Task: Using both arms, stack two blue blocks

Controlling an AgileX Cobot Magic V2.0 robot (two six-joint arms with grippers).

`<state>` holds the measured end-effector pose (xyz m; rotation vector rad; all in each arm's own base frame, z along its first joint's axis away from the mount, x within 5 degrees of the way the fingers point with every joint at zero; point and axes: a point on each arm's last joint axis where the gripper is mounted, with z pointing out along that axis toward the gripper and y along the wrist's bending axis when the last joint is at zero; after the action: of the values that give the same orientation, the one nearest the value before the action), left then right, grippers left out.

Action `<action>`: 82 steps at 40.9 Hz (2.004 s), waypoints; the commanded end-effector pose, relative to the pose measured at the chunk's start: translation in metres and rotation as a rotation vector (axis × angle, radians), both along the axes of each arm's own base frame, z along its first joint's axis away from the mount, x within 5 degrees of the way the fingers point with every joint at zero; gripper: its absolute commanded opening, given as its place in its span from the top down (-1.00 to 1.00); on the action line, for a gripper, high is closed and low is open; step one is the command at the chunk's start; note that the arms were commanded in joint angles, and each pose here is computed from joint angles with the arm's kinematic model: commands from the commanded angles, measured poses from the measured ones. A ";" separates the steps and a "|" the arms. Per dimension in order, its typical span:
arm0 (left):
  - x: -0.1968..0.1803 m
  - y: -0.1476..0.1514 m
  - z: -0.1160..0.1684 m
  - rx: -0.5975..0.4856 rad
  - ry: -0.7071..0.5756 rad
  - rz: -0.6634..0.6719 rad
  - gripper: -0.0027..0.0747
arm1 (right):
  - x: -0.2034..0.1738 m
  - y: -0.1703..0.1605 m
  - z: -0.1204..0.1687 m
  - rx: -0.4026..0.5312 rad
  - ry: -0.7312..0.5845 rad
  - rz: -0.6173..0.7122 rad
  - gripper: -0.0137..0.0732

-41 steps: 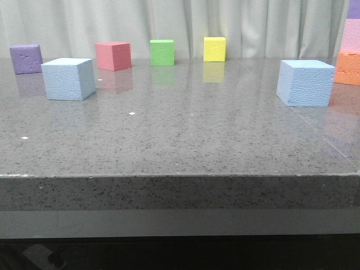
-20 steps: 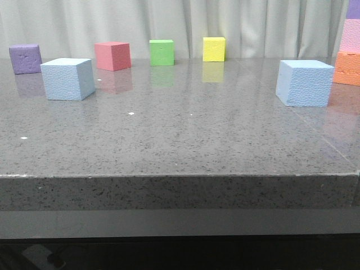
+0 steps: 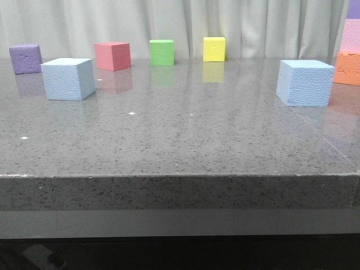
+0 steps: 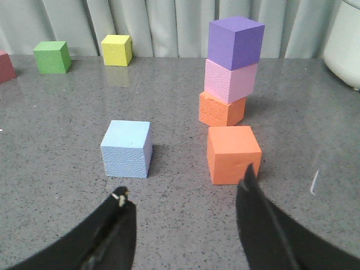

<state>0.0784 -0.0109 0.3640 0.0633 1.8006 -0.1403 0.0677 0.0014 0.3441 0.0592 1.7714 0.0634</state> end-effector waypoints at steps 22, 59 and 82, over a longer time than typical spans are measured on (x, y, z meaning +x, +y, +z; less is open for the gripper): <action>0.002 -0.001 0.014 -0.021 -0.086 -0.002 -0.34 | 0.039 0.001 0.000 0.053 0.099 0.011 -0.65; 0.002 -0.001 0.014 -0.021 -0.086 -0.002 -0.34 | 0.217 0.069 0.044 -0.041 0.614 0.226 -0.75; 0.002 -0.001 0.014 -0.021 -0.086 -0.002 -0.34 | 0.307 0.071 0.010 -0.015 0.690 0.052 -0.75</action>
<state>0.0784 -0.0109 0.3640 0.0633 1.8006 -0.1403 0.3723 0.0778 0.3331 0.0040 2.5717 0.0713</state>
